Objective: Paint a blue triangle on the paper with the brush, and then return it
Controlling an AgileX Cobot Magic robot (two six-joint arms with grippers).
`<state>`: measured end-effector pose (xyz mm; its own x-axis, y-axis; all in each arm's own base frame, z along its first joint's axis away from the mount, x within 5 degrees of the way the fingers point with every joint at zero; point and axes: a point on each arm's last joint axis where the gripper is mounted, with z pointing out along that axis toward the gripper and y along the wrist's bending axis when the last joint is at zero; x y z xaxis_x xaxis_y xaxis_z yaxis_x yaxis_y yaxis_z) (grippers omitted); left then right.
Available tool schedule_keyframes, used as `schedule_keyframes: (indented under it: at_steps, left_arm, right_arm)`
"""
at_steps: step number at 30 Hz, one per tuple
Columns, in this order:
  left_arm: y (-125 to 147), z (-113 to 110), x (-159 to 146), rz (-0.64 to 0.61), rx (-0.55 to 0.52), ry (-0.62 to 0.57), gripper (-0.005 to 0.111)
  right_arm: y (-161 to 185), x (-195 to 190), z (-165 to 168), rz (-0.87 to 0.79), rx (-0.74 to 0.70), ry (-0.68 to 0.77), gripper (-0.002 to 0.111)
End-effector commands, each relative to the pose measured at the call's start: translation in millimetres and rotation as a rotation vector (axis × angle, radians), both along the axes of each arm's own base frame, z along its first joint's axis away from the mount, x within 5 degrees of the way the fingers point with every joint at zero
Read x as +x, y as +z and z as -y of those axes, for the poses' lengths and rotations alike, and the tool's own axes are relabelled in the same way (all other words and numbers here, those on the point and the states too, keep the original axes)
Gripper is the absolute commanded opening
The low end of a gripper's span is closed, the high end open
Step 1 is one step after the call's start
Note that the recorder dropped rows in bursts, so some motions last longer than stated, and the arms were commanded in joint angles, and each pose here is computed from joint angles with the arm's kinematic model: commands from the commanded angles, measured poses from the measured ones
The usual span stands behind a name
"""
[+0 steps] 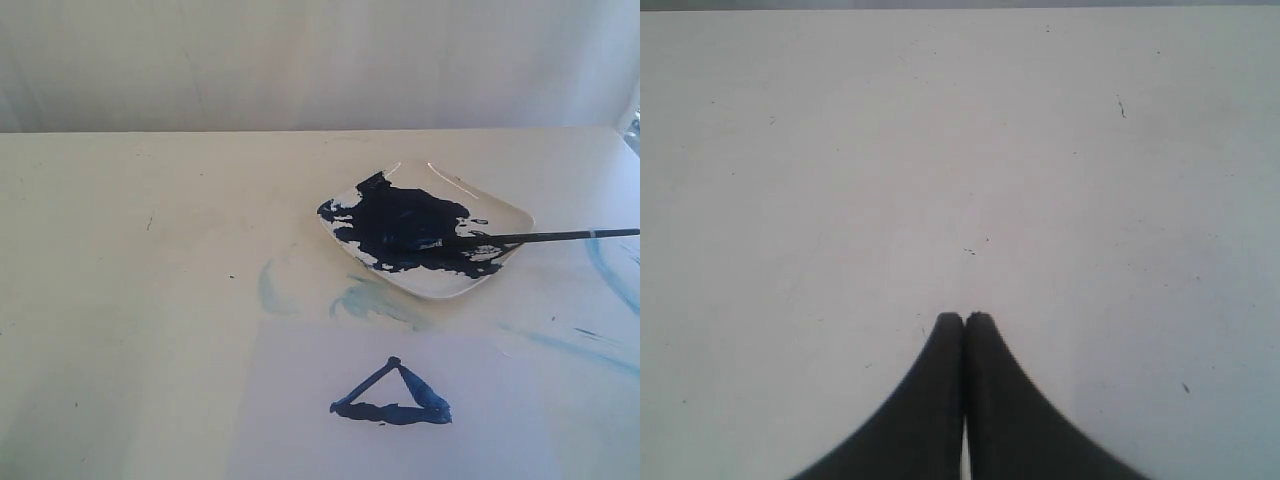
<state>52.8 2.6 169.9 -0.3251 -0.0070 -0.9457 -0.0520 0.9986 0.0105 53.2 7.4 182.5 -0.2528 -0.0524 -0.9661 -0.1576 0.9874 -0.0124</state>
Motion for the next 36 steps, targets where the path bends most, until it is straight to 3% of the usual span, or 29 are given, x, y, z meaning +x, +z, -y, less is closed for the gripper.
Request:
schedule_keyframes:
  at_steps: [1, 15, 36]
  left_arm:
    - [-0.3, 0.1, -0.1, 0.007, -0.002, 0.000, 0.000]
    - [-0.3, 0.1, -0.1, 0.007, -0.002, 0.000, 0.000]
    - [-0.3, 5.0, -0.1, 0.007, -0.002, -0.092, 0.000]
  right_arm:
    - [0.4, 0.1, 1.4, 0.015, -0.015, -0.021, 0.000]
    - [0.4, 0.2, 1.5, 0.015, -0.015, -0.022, 0.000]
    - [0.4, 0.4, 4.0, 0.014, -0.015, -0.069, 0.000]
